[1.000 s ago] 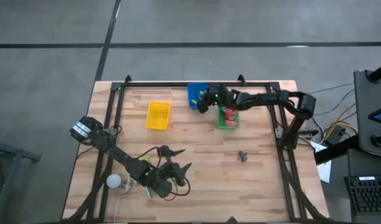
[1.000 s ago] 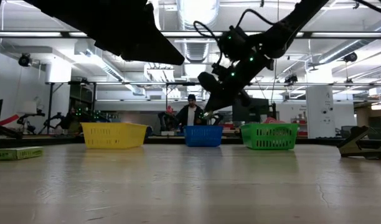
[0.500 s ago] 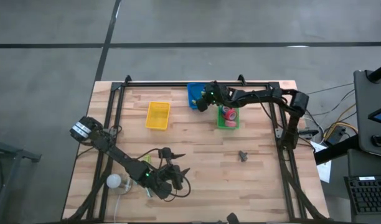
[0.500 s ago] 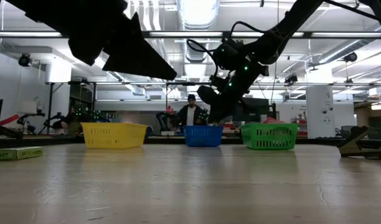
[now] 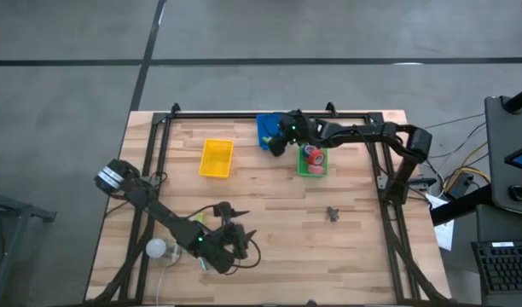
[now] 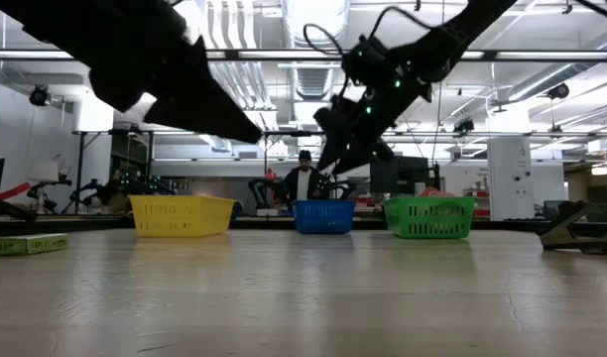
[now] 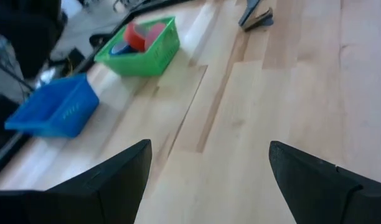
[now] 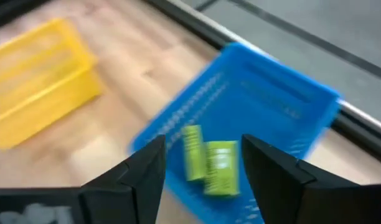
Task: Pick and place Stapler, Stapler remover, tape
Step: Put the green staple box into the blue basket
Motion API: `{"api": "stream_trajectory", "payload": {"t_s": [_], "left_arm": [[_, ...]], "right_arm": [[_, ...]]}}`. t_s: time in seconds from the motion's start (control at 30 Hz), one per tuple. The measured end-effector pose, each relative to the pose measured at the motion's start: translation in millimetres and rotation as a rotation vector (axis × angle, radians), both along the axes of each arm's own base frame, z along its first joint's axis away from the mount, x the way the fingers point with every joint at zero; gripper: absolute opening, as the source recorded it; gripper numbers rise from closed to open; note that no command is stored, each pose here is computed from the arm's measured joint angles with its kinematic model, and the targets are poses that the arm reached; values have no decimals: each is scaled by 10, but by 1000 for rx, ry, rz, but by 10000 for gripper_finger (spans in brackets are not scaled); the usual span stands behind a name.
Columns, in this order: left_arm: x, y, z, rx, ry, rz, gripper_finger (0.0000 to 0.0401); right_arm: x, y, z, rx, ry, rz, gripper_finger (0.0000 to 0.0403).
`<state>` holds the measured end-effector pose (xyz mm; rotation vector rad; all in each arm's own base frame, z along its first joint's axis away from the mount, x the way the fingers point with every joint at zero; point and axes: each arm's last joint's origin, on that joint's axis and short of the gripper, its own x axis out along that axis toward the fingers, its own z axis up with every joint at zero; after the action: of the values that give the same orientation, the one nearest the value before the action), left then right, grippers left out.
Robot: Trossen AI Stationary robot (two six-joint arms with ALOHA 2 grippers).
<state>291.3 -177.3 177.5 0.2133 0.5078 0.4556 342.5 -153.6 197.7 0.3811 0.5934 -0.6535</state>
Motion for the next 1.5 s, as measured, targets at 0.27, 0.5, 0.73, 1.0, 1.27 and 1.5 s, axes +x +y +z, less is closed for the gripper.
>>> {"api": "stream_trajectory", "payload": {"t_s": [0.27,0.5,0.73,1.0,1.27,1.5], "left_arm": [[-358,179,95,-275,160,151,326],[-611,215,70,-296,518,73,326],[-761,280,41,-275,741,77,326],[-823,326,-6,-240,861,24,326],[-938,467,-39,-260,898,31,326],[-1005,603,-20,-424,774,-114,326]], "right_arm": [[-47,587,359,-20,-4,178,208],[-115,1255,533,-26,-30,364,203],[-199,1843,595,-2,-73,505,201],[-279,2176,541,-57,-59,509,198],[-295,2253,534,-35,-72,510,194],[-292,2251,536,-32,-77,503,194]]}}
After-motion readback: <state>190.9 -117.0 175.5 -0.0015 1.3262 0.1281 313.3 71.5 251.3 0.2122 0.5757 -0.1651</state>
